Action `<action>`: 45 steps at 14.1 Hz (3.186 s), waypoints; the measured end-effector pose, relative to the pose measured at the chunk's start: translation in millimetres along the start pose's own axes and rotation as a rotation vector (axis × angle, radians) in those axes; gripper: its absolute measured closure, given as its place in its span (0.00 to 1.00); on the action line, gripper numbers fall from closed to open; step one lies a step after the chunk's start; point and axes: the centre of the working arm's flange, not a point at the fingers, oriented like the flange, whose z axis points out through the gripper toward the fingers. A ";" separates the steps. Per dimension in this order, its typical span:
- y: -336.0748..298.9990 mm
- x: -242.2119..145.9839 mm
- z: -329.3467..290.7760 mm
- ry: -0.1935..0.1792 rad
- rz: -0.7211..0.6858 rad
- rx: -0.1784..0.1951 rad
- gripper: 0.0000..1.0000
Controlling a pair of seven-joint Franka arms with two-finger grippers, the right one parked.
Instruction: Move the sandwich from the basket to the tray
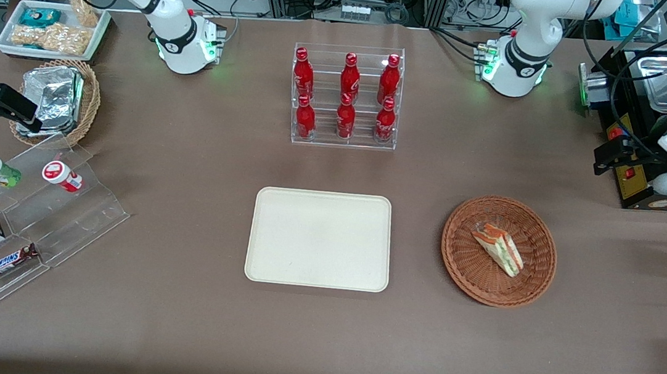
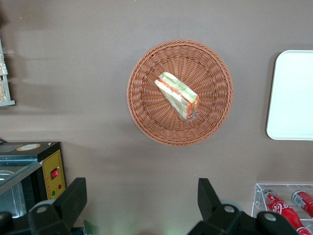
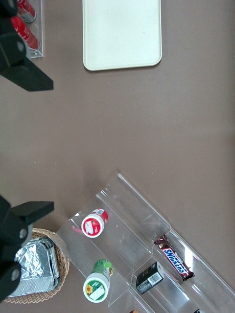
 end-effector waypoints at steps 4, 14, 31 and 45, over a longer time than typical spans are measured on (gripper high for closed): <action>3.3 -0.2 -2.8 0.004 0.002 -0.023 0.00; 11.0 4.9 33.8 -0.076 0.013 -0.022 0.00; 84.4 47.5 290.3 0.008 -0.992 0.034 0.00; 86.4 62.3 324.6 -0.093 -1.002 0.119 0.74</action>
